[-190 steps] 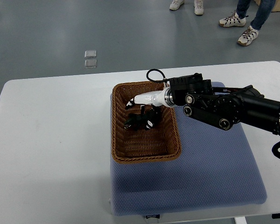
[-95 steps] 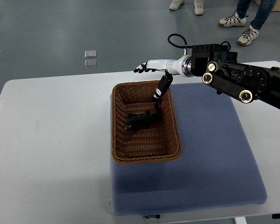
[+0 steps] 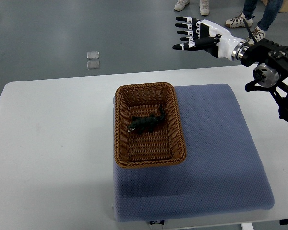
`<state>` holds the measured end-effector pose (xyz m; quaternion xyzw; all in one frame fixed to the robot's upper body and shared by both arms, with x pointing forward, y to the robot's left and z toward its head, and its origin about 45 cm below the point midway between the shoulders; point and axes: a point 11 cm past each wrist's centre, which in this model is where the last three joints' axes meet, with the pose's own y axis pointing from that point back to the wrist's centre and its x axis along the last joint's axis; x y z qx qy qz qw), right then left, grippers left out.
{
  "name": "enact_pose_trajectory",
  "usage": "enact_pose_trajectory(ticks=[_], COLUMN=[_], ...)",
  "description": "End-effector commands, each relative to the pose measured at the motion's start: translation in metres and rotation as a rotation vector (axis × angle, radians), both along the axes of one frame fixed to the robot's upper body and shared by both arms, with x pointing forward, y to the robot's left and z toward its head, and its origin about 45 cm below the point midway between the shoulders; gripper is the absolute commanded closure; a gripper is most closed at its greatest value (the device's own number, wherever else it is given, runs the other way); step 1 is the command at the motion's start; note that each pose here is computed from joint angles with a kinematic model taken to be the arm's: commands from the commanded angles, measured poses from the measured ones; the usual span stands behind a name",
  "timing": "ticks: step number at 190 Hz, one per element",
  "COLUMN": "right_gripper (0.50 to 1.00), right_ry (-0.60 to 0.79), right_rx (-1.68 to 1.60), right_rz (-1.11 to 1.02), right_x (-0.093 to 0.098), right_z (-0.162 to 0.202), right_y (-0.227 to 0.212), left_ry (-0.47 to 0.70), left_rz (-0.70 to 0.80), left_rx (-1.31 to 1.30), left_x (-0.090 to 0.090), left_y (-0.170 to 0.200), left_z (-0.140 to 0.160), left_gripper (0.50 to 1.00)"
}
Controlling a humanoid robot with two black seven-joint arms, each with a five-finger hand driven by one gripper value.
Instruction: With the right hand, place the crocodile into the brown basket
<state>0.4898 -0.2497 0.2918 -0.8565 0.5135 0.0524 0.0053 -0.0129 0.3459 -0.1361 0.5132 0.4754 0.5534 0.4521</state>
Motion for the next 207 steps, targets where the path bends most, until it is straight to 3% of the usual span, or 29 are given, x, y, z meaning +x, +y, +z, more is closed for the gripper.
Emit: enact_pose_trajectory(ticks=[1,29,64,133,207], right_gripper=[0.572,0.570,0.570,0.570,0.570], right_ry=[0.023,0.085,0.163,0.192,0.194], right_rx=[0.298,0.698,0.919,0.958,0.961], right_rz=[-0.116,-0.289,-0.385,-0.376,-0.372], right_x=[-0.004,-0.011,-0.023,-0.040,-0.042], right_z=[-0.014,-0.048,-0.081,-0.106,-0.109], right_y=[-0.027,-0.050,-0.060,-0.060,-0.060], left_ry=[0.001,0.001,0.000,0.001,0.000], left_rz=[-0.004,-0.004,-0.001,-0.004,-0.001], left_rx=[-0.003,-0.005,0.000,0.000,-0.002], left_x=[0.000,0.000,0.000,0.000,0.000], left_y=[-0.001,-0.002,0.000,0.000,-0.001], left_z=[0.000,0.000,0.000,0.000,0.000], left_gripper=[0.500,0.500,0.500,0.500,0.500])
